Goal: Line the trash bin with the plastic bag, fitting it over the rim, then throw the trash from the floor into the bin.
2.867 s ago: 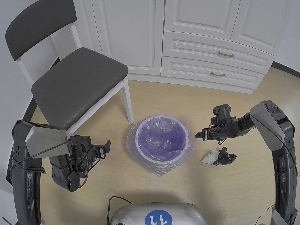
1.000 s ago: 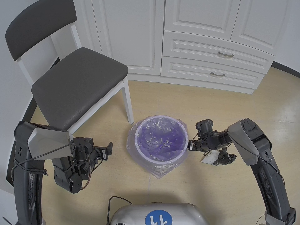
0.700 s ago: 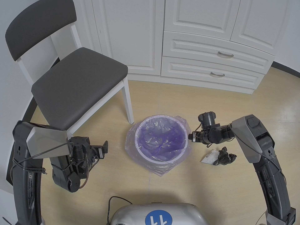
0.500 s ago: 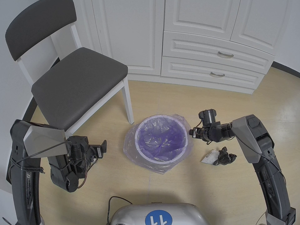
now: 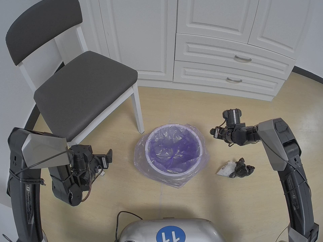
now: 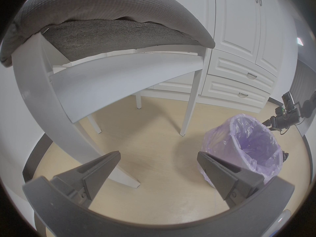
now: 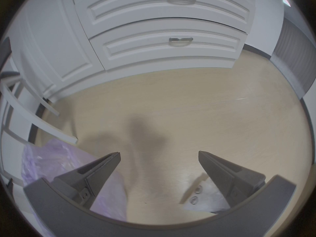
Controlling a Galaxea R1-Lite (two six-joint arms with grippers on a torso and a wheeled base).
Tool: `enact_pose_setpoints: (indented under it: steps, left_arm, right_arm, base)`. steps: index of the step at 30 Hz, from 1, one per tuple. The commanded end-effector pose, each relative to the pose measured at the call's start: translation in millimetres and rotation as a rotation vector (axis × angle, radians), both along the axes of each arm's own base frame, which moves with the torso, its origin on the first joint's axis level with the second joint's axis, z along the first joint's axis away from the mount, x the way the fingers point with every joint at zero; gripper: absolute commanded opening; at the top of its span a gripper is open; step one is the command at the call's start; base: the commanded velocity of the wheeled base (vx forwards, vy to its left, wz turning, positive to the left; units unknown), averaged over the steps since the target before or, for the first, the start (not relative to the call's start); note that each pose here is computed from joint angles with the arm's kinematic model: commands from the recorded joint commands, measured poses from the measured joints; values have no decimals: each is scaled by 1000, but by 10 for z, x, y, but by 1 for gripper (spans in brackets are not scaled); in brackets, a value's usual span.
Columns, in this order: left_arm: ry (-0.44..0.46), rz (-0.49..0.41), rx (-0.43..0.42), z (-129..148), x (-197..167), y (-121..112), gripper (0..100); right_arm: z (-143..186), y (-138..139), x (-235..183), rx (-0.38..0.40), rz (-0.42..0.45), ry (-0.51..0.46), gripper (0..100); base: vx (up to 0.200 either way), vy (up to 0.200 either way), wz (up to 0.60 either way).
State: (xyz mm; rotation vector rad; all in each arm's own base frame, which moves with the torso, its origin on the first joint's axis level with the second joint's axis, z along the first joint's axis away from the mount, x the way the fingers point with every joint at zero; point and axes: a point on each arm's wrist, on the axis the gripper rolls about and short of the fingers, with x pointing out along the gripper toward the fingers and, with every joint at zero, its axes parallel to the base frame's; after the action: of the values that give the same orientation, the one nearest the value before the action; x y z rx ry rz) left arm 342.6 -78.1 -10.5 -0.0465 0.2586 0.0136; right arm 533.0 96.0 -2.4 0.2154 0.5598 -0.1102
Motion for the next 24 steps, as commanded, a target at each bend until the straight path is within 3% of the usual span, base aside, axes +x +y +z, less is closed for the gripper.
enact_pose_setpoints:
  steps: [1,3,12,16,21,24]
  left_arm:
    - [-3,1,-1,14,-5,2,100]
    - [-6,1,-3,35,-14,4,100]
    - [11,0,-14,6,-47,-5,100]
    - [12,1,-15,-2,-44,-5,100]
    - [15,-4,-14,-13,-48,-21,100]
    - [26,-7,-11,-50,-49,-32,100]
  right_arm:
    - [-27,273,-8,111,26,-65,100]
    - [-141,401,-29,184,63,-52,100]
    - [-321,519,-74,342,100,25,100]
    - [-532,525,-110,300,109,86,100]
    - [-761,513,-157,180,136,142,100]
    - [-741,505,-149,179,128,133,100]
  base:
    - [0,0,0]
    - [0,0,0]
    - [0,0,0]
    - [0,0,0]
    - [0,0,0]
    - [0,0,0]
